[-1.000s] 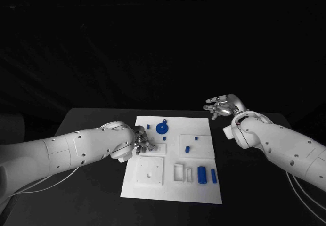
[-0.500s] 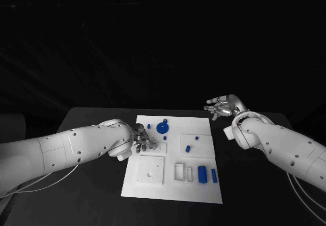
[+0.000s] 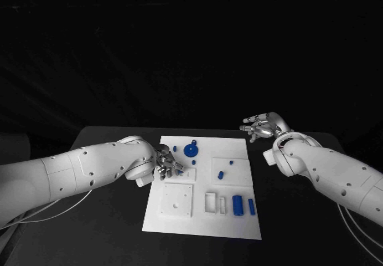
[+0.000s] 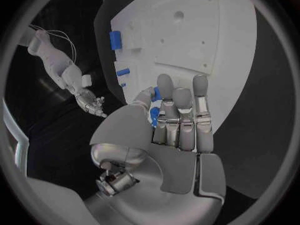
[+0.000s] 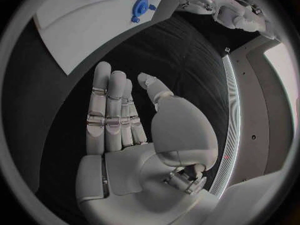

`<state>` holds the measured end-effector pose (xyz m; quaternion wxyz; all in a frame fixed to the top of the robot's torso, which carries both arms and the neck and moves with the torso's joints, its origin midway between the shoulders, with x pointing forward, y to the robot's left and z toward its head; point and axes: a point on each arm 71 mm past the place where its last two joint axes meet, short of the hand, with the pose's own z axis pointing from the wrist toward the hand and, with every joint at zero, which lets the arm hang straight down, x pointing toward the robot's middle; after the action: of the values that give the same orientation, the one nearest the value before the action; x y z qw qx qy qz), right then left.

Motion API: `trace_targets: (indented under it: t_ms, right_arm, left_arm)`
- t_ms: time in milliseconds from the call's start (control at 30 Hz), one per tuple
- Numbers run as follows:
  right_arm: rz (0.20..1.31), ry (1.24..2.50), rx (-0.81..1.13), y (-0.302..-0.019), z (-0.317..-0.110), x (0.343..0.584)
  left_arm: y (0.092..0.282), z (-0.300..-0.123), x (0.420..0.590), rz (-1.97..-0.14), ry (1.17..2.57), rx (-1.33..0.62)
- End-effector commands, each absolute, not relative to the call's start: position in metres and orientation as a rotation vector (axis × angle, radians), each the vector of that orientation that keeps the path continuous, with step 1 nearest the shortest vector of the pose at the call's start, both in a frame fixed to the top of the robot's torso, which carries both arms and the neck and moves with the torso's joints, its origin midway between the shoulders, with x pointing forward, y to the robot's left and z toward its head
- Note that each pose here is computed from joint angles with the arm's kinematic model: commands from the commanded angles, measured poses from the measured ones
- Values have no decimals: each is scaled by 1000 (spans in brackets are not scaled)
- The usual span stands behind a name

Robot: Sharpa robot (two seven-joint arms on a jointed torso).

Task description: Assemble the parts on the task board

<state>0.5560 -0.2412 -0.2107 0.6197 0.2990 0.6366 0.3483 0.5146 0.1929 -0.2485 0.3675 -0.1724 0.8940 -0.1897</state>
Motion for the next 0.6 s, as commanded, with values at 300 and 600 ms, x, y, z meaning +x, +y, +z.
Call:
trace_targets:
  t_ms: [300,600]
  right_arm:
    - [811,1480,680,-239,-212,556]
    - [813,1481,680,-238,-212,556]
  left_arm:
    - [187,-247,520,-511,2357,-421]
    - [185,-244,524,-474,2335,-362]
